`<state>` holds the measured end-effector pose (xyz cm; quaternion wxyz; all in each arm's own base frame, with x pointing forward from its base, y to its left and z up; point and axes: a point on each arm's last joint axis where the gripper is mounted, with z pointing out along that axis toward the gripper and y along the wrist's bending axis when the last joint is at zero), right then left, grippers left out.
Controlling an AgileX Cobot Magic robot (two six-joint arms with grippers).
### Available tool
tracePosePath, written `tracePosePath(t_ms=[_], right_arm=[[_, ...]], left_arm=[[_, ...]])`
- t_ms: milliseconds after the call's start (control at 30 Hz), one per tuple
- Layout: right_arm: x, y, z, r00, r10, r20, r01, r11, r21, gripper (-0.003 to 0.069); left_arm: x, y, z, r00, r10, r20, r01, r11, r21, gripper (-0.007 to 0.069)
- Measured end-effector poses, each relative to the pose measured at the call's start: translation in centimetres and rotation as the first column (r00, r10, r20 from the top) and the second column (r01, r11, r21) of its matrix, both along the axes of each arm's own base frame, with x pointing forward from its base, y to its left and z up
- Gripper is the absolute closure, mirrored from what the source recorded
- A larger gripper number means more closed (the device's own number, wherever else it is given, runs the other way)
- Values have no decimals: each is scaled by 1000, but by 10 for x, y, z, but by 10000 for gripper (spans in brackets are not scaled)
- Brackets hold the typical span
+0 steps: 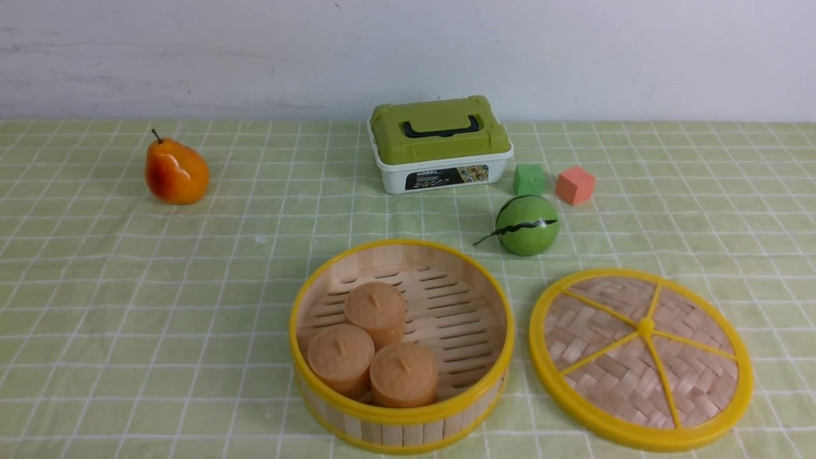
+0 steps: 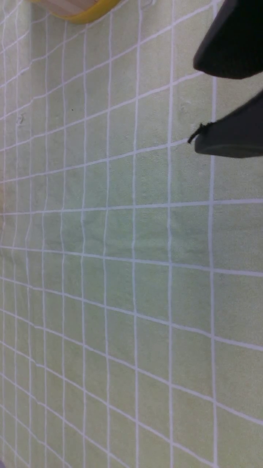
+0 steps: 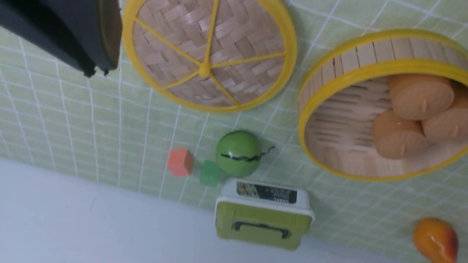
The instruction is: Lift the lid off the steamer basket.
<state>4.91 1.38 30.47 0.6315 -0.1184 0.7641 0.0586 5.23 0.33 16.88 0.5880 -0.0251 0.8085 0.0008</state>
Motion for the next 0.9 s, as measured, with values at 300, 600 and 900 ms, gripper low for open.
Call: tracePosePath(t_ms=[300,600,900], right_arm=[[5,-8,-87,989,-149,20,148,988,46,662],[6,-18,-124,940,-340,-38,342,929,142,648],[3,-19,-131,928,-346,-137,363,923,127,637]], left_arm=[[0,0,0,1000,0,0,0,1000,0,386],[0,0,0,1000,0,0,0,1000,0,386],[0,0,0,1000,0,0,0,1000,0,386]])
